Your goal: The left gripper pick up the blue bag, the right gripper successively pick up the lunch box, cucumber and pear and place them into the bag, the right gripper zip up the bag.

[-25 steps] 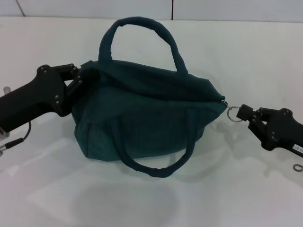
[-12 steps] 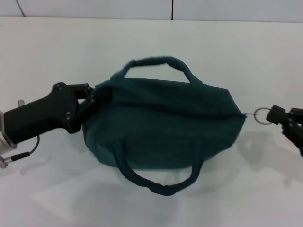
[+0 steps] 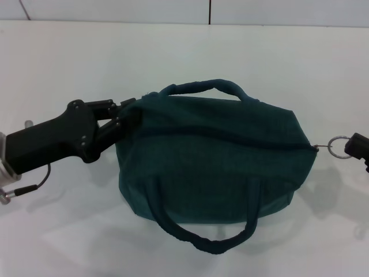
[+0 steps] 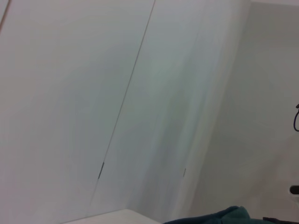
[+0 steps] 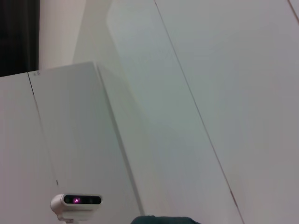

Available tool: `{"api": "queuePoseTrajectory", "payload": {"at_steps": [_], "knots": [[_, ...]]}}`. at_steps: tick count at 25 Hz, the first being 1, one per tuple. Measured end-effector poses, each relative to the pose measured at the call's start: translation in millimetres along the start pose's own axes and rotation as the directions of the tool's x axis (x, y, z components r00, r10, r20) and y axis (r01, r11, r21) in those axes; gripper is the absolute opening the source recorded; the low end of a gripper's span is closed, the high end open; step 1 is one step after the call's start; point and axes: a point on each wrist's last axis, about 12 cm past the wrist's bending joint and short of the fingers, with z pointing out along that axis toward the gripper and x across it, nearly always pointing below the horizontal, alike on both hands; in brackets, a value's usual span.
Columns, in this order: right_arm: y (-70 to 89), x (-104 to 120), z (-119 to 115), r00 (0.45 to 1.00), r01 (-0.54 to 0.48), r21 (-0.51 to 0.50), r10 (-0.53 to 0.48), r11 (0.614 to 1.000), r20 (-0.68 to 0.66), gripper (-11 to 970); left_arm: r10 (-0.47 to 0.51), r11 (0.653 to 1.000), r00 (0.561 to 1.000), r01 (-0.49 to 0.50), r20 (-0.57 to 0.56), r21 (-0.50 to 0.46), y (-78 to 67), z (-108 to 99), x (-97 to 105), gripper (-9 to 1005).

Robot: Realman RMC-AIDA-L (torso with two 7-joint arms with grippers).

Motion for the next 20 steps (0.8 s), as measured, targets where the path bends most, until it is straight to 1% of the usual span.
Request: {"api": "queuePoseTrajectory", "payload": {"at_steps": [2,8,15,20], "knots": [[-0.2,0.7,-1.2,1.000,-0.002,0.010,0.002,1.000,-0.003,72,0.002,1.000,1.000,-0.002,-0.004,-0.007,1.3,1.1,0.3,150],[-5.4,8.9,-4.3,0.999,-0.022,0.101,0.024,0.995,-0.024,82,-0.009,1.000,1.000,0.009,-0.022,-0.019,2.7,7.0,5.2,164],[-5.9,13.3,-1.7,0.999,-0.036,0.122,0.040,0.992,-0.028,93,-0.019,1.000,1.000,0.018,-0.016,-0.019,1.5,9.1,7.1,171],[-5.8,15.3,-0.6,0.999,-0.038,0.127,0.043,0.991,-0.032,101,-0.012,0.999,1.000,0.012,0.001,-0.030,0.2,9.3,8.7,322]]}}
